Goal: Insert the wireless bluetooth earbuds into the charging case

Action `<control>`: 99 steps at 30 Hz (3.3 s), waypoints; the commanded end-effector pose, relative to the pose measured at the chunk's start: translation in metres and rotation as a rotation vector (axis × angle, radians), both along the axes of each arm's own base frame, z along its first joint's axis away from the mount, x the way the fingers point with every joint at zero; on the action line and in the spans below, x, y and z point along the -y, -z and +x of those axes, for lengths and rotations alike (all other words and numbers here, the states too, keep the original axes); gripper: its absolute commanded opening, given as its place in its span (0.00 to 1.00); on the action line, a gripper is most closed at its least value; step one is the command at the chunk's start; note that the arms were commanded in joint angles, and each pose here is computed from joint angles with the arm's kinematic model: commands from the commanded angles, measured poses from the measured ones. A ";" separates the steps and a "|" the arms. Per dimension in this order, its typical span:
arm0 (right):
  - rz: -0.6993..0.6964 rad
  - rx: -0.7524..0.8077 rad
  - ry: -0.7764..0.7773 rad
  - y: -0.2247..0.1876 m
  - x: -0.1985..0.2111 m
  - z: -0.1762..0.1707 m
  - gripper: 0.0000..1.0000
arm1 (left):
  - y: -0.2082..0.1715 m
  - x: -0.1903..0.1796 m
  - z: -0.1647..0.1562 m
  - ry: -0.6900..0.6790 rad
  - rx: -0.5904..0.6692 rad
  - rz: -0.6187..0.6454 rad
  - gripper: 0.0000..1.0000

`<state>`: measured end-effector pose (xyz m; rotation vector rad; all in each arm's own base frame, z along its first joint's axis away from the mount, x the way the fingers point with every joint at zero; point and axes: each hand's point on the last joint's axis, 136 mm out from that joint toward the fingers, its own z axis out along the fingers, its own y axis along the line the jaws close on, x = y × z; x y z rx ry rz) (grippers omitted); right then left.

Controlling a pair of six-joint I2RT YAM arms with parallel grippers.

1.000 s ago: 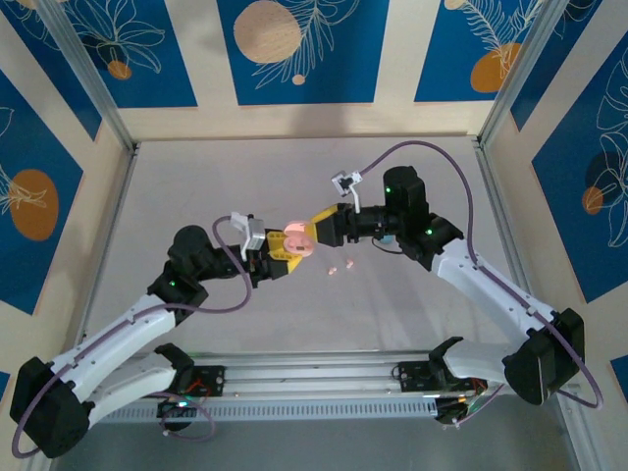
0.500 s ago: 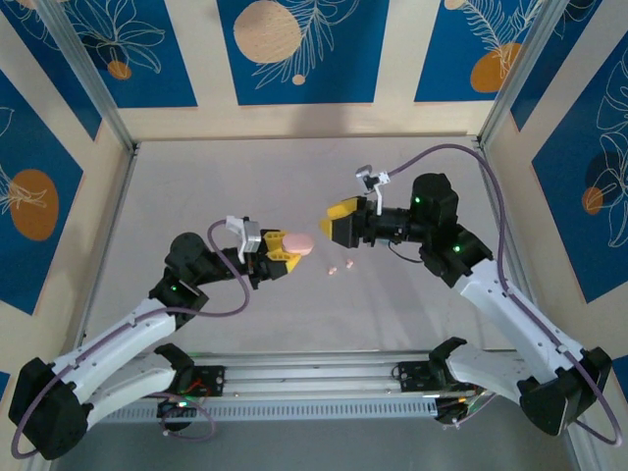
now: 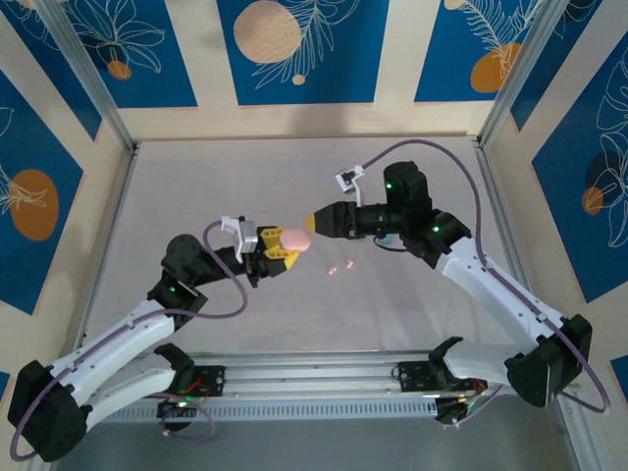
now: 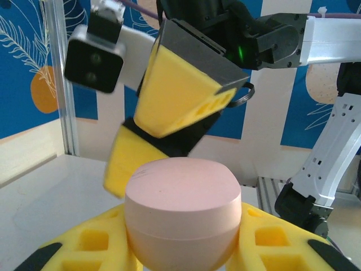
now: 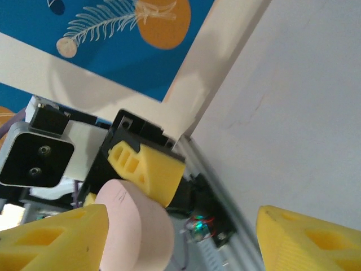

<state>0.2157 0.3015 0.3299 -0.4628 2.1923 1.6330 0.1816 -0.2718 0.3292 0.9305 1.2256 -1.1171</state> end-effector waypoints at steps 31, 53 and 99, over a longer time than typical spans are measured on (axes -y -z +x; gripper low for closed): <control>0.215 -0.246 -0.147 -0.018 -0.026 -0.021 0.12 | -0.017 -0.004 0.006 -0.060 0.013 -0.059 0.45; 0.176 -0.246 -0.101 -0.012 -0.024 -0.018 0.26 | -0.015 -0.002 0.006 -0.055 0.014 -0.042 0.27; -0.187 0.593 0.047 -0.013 0.003 0.003 0.59 | -0.025 0.001 -0.017 0.083 0.014 -0.066 0.24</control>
